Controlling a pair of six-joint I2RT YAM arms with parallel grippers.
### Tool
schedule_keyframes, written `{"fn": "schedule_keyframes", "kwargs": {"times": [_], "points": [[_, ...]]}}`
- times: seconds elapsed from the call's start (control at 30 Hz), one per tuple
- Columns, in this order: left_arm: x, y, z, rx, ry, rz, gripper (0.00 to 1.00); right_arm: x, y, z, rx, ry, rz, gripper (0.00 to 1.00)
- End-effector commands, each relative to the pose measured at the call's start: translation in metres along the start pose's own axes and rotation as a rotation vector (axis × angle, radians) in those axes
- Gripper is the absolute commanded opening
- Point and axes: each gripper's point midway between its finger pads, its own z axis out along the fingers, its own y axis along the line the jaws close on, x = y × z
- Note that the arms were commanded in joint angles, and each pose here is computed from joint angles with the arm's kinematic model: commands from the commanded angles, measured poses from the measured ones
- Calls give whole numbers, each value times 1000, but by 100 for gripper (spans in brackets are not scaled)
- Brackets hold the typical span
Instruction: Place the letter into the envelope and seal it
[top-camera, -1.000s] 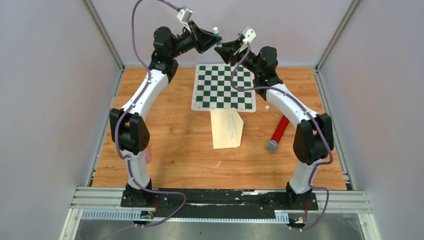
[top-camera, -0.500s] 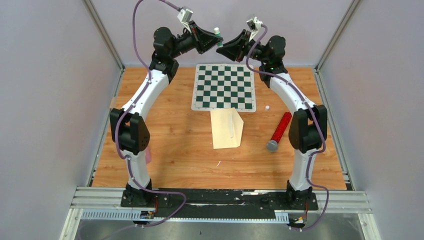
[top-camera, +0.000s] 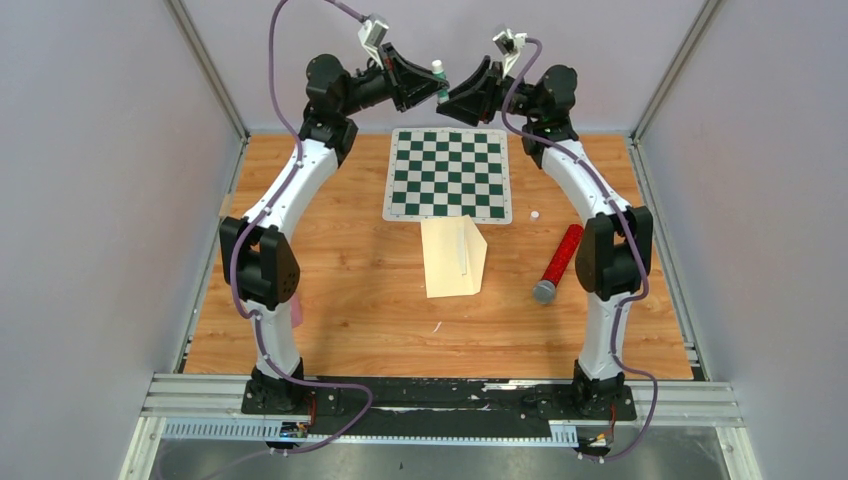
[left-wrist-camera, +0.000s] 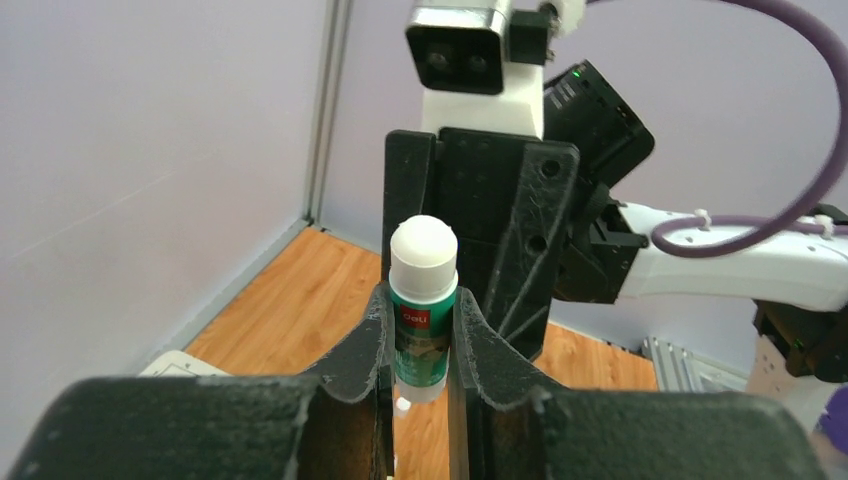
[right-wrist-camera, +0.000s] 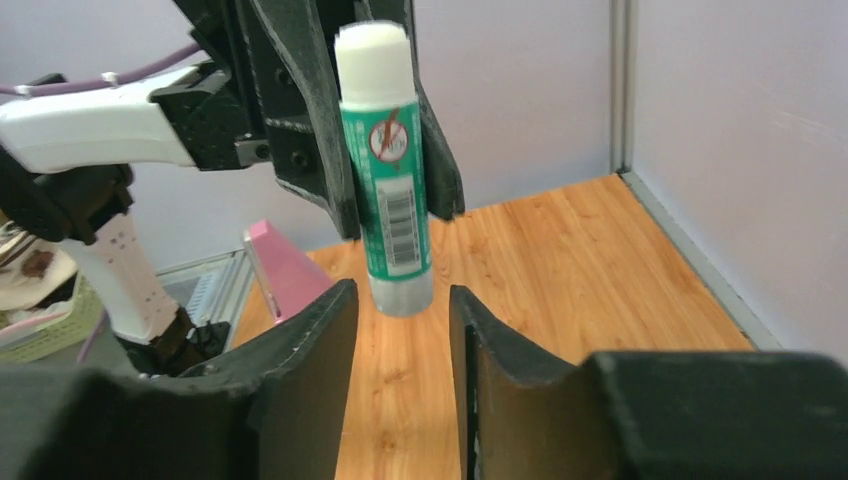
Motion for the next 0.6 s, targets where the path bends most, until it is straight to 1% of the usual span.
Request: {"fn": "schedule_keyframes", "kwargs": {"times": [0.0,0.03,0.07,0.1,0.17,0.27,0.33,0.43,0.57], "points": [[-33,8,-3,-105,-95,46,0,-23,-8,-6,145,-90,-109,47],[-35,21,-4,-177,-122,10,0,-27,-12,-9,213,-133,-155,53],[-38,21,-4,-201,-135,-6,0,-32,-16,-11,279,-176,-211,57],[-41,29,-5,-256,-162,-46,0,-38,-14,-12,327,-200,-266,59],[-46,33,-4,-313,-198,-113,0,-39,-19,-10,386,-224,-328,64],[-55,28,3,-316,-227,-142,0,-47,-25,-7,447,-261,-384,68],[-64,32,4,-341,-259,-172,0,-51,-28,-3,462,-276,-424,71],[-62,43,3,-399,-275,-264,0,-54,-31,2,457,-287,-448,73],[-60,45,3,-408,-275,-285,0,-63,-34,7,463,-316,-466,70]]}}
